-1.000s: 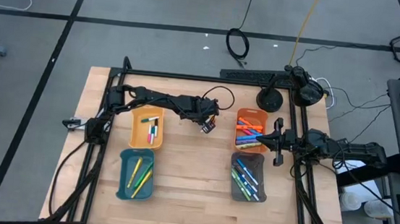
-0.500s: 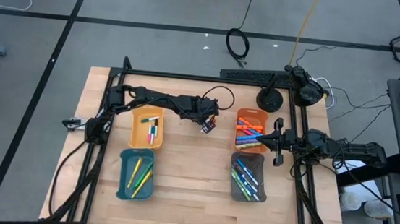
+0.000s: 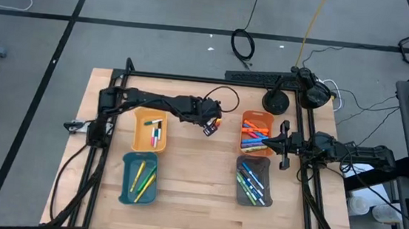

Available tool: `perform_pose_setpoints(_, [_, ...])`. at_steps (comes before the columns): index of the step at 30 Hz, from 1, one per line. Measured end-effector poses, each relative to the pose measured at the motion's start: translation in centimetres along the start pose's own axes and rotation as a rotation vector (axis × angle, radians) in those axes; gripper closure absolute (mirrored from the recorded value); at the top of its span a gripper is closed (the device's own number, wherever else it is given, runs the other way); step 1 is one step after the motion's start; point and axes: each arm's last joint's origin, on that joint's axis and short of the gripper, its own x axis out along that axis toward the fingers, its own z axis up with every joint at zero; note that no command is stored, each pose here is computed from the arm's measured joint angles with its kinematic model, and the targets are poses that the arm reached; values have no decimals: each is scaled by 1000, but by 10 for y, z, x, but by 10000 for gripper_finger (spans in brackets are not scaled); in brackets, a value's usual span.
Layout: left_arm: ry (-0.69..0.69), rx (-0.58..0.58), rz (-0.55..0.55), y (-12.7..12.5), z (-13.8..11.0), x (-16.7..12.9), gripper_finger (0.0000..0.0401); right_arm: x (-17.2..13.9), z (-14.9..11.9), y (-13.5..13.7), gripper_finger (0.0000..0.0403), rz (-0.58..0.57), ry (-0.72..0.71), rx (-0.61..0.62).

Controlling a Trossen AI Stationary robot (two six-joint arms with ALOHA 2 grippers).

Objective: Pick & Place Markers
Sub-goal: Put the black mini marker into the yellow bin

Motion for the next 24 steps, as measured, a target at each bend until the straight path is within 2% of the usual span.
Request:
perform_pose_setpoints(8, [-58,19,53,-8,-12,-72,399,0,0,0,399,0,0,0])
perform_pose_setpoints(15, [-93,-25,151,-13,-40,-128,391,0,0,0,399,0,0,0])
perform_pose_setpoints(19, [-82,18,121,-19,-45,-134,397,0,0,0,399,0,0,0])
perform_pose_setpoints(21, [-14,18,77,-14,-44,-130,392,0,0,0,399,0,-1,0])
perform_pose_setpoints(24, [108,8,34,4,-40,-118,361,0,0,0,399,0,0,0])
